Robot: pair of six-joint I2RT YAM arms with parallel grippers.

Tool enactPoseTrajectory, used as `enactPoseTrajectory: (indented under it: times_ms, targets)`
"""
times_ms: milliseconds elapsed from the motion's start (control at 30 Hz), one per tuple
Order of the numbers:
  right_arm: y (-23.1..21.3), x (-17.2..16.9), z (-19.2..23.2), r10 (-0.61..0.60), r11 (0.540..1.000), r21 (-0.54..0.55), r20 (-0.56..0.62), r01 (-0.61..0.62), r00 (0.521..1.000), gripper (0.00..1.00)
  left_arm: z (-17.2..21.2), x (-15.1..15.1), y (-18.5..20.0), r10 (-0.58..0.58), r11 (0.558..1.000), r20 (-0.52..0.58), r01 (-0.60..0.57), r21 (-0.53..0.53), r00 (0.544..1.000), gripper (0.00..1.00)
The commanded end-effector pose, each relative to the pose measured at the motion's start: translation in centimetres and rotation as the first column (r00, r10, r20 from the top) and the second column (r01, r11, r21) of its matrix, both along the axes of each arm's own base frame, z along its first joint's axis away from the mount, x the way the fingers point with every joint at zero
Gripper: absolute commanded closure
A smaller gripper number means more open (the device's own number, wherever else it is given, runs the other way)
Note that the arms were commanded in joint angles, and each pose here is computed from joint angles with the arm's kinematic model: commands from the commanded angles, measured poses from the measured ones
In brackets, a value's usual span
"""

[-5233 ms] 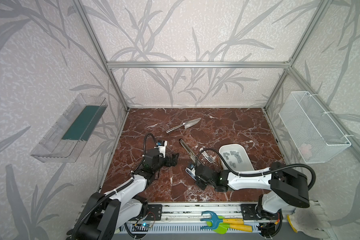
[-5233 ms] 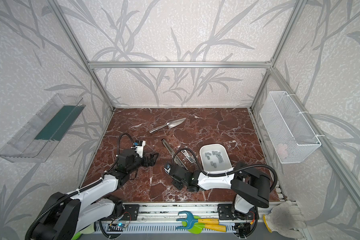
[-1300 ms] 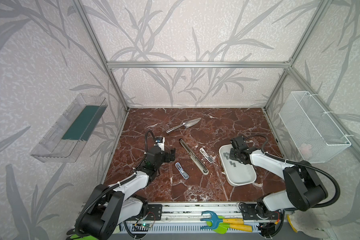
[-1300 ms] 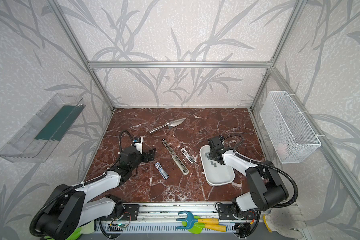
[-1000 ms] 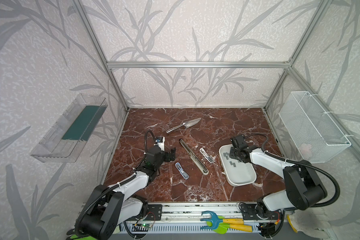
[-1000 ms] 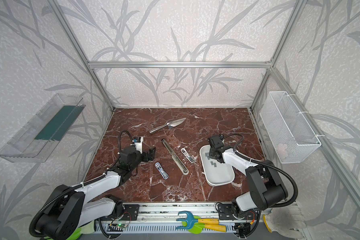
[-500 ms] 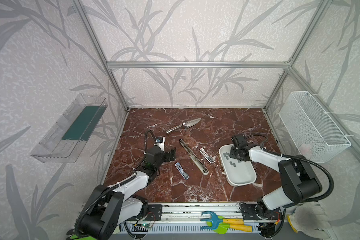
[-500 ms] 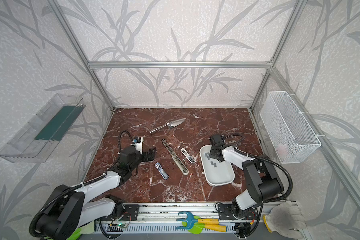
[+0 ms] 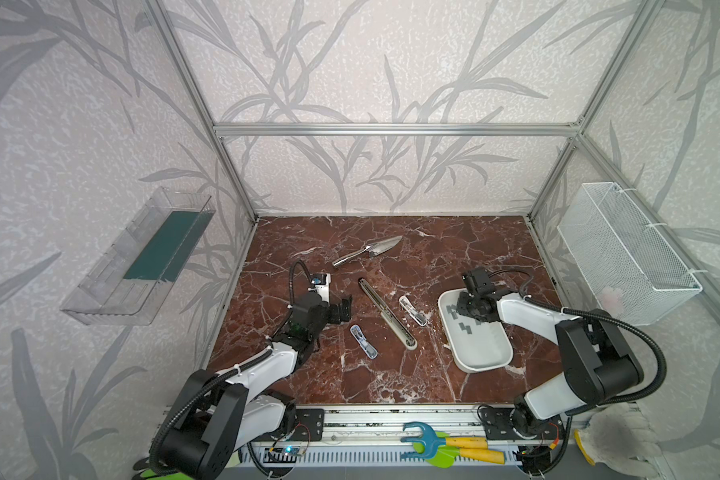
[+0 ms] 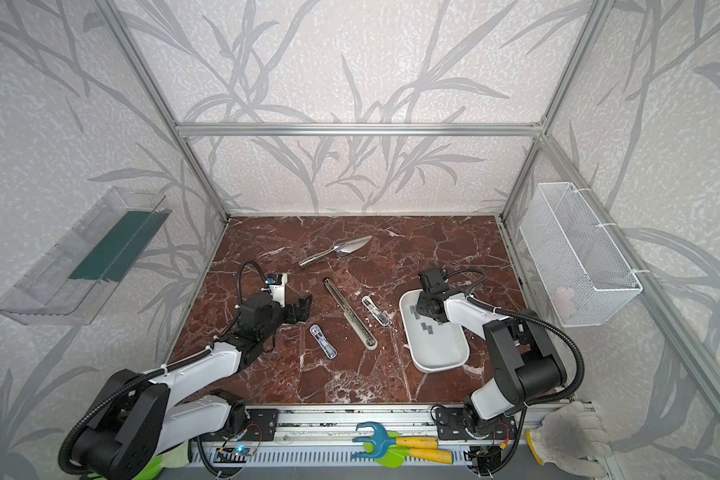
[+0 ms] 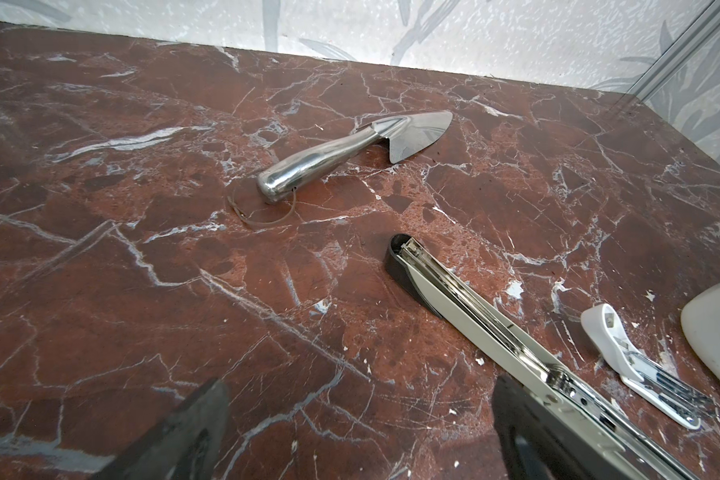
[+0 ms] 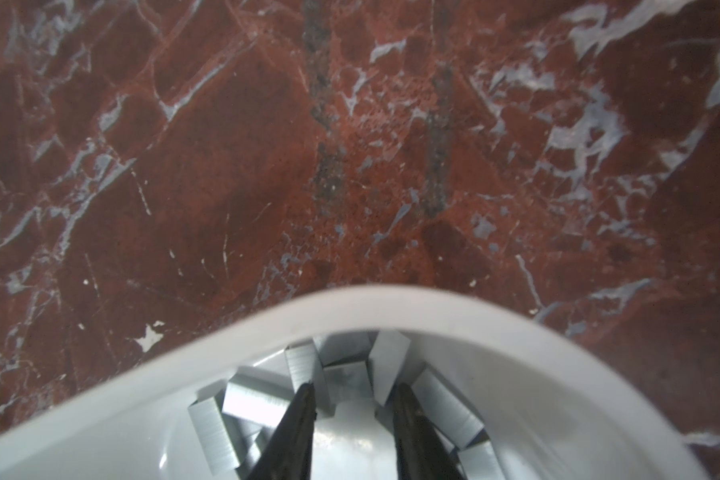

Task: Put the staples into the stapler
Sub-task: 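Lower the right gripper into the tray and close on a grey staple strip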

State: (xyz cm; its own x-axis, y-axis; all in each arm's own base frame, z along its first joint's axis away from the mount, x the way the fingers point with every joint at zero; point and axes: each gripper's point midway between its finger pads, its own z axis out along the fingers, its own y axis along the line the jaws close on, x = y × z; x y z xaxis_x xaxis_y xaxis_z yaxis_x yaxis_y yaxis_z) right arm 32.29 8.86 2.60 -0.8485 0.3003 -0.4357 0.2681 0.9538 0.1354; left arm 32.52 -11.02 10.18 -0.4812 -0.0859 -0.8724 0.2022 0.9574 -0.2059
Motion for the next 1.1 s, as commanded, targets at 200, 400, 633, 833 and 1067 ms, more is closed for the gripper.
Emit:
enactPoseTrajectory:
  times_ms: [200, 400, 633, 833, 1067]
  targets:
    - [-0.7, -1.7, 0.4, -0.036, 0.999, -0.019, -0.017, 0.036, 0.999, 0.66, 1.2, 0.0, -0.3, -0.015, 1.0, 0.045, 0.016, -0.018, 0.999, 0.01]
    - [-1.6, -1.3, 1.9, -0.055, 0.997, -0.06, 0.02, 0.056, 0.998, 0.61, 1.2, 0.0, -0.3, -0.016, 1.0, 0.046, 0.017, -0.019, 0.999, 0.01]
    - [-1.7, -0.6, 1.3, -0.055, 0.995, -0.081, -0.004, 0.055, 0.998, 0.57, 1.2, 0.0, -0.3, -0.014, 1.0, 0.047, 0.015, -0.019, 0.999, 0.01]
    - [-1.5, -0.8, 0.7, -0.051, 0.996, -0.073, -0.026, 0.049, 0.998, 0.53, 1.1, 0.0, -0.3, -0.015, 1.0, 0.047, 0.015, -0.019, 0.999, 0.01]
    - [-1.4, -2.0, -0.3, -0.045, 0.998, -0.05, -0.052, 0.043, 0.998, 0.52, 1.2, 0.0, -0.3, -0.017, 1.0, 0.05, 0.018, -0.021, 0.999, 0.01]
